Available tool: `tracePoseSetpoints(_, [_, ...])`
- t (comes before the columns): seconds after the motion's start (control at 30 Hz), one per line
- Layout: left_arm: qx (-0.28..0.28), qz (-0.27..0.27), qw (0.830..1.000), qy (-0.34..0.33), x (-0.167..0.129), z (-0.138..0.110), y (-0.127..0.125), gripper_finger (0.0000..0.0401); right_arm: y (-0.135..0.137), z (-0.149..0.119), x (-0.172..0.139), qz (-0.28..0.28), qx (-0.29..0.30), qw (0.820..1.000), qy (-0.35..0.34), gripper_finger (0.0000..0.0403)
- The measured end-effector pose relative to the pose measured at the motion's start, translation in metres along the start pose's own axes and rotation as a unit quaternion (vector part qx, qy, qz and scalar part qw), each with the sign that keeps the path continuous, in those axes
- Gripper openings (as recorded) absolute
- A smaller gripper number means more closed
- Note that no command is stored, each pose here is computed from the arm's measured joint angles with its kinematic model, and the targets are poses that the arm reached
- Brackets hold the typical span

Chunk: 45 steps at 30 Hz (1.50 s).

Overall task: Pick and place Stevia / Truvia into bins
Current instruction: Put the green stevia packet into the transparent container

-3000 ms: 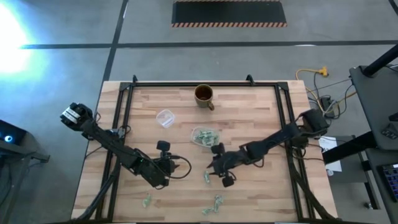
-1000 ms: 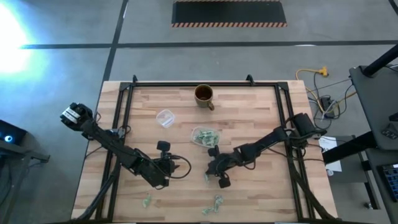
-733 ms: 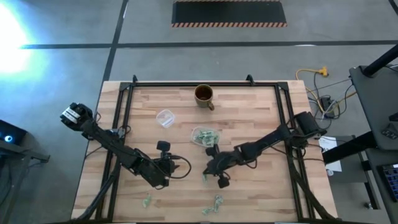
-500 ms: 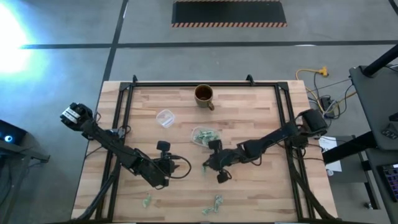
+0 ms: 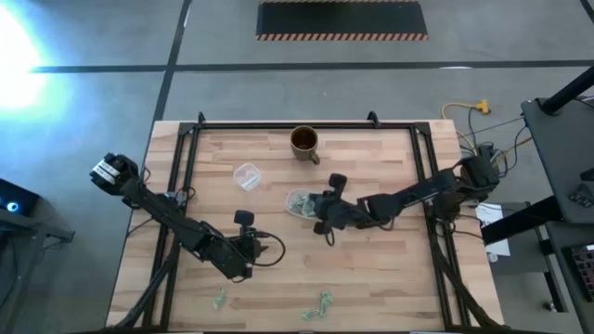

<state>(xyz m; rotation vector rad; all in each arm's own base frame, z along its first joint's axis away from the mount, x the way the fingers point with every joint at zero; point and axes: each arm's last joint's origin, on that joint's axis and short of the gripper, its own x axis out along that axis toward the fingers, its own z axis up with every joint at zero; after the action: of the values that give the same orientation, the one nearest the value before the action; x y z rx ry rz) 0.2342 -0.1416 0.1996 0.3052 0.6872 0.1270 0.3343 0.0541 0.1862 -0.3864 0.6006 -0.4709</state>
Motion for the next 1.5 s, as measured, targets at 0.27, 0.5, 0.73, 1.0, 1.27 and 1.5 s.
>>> tracePoseSetpoints(0.27, [0.001, 0.0, 1.0, 0.0, 0.0, 0.0, 0.0, 0.0123, -0.003, -0.017, 0.027, 0.034, 0.033, 0.998, 0.043, 0.0008])
tracePoseSetpoints(0.5, [0.001, 0.0, 1.0, 0.001, 0.0, 0.0, 0.0, 0.0123, 0.0, -0.021, 0.036, 0.042, 0.038, 0.997, 0.047, 0.0008])
tracePoseSetpoints(0.73, [0.0, 0.0, 1.0, -0.001, 0.0, 0.0, 0.0, 0.0123, 0.004, -0.019, 0.045, 0.063, 0.036, 0.996, 0.05, 0.0008])
tracePoseSetpoints(1.0, [-0.003, 0.0, 1.0, -0.001, 0.0, 0.001, 0.0, 0.0123, 0.003, -0.009, 0.057, 0.058, 0.033, 0.997, 0.049, 0.0008])
tracePoseSetpoints(1.27, [-0.004, 0.0, 1.0, -0.001, 0.0, 0.001, 0.0, 0.0123, 0.003, -0.008, 0.058, 0.074, 0.007, 0.994, 0.078, 0.0046])
tracePoseSetpoints(1.5, [-0.004, -0.001, 1.0, -0.001, 0.0, 0.001, 0.0, 0.0123, 0.003, -0.006, 0.058, 0.072, 0.011, 0.995, 0.075, 0.0111])
